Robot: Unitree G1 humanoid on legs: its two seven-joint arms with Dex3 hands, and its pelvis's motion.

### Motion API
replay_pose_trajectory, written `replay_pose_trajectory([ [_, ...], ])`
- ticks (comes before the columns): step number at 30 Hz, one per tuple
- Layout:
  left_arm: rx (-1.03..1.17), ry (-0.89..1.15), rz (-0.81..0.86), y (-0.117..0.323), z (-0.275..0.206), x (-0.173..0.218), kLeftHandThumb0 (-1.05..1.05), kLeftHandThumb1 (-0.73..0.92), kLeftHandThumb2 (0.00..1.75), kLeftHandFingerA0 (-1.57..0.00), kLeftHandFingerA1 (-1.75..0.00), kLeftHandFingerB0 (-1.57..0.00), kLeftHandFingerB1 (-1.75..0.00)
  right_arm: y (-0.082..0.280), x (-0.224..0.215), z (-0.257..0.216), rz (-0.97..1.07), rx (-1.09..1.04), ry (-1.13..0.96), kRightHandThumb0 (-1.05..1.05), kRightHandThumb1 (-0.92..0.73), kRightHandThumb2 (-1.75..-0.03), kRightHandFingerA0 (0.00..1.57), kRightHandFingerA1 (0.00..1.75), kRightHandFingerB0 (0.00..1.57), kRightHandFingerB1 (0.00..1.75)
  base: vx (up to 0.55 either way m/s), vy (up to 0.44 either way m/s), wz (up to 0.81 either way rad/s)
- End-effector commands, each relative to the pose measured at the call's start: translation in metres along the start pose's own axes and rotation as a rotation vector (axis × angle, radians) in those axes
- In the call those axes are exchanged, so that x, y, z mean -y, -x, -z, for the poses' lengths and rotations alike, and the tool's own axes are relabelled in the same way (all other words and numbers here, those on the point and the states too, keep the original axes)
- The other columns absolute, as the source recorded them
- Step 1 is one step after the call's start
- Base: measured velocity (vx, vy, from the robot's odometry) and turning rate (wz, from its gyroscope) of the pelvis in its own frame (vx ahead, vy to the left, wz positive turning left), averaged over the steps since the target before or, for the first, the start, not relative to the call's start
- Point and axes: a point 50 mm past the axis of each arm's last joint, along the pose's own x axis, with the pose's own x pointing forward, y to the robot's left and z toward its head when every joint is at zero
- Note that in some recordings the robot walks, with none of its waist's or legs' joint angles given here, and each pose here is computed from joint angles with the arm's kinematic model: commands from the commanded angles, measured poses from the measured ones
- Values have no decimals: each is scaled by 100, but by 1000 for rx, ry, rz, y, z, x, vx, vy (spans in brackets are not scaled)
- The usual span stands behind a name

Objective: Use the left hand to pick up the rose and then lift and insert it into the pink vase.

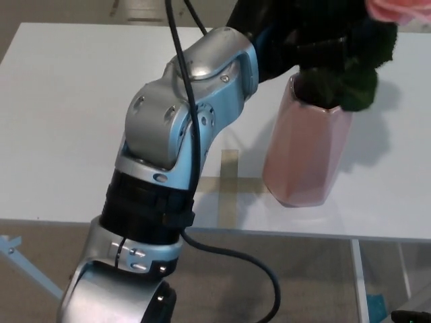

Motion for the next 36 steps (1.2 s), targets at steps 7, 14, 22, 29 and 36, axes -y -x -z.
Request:
replay_pose_trajectory([
  [7,-76,-102,33,7,8,-4,-84,51,57,0,0,0,0,0,2,2,-7,-14,9,-25,-62,-58,69,44,57,41,0,0,0],
  [14,-65,-103,40,10,9,-9,-82,51,56,0,0,0,0,0,3,2,-7,-16,9,-25,-62,-58,68,44,57,41,0,0,0],
  [22,-52,-98,38,15,7,-17,-82,51,56,0,0,0,0,0,3,1,-7,-14,3,-25,-62,-58,68,44,57,41,0,0,0],
  [29,-71,-132,60,22,4,-24,-77,49,56,0,0,0,0,0,3,2,-5,-20,-8,-25,-62,-58,68,44,57,41,0,0,0],
  [36,-156,-489,168,25,-8,-30,-85,48,58,0,0,0,0,0,3,2,-8,-16,-5,-25,-62,-58,68,44,57,41,0,0,0],
])
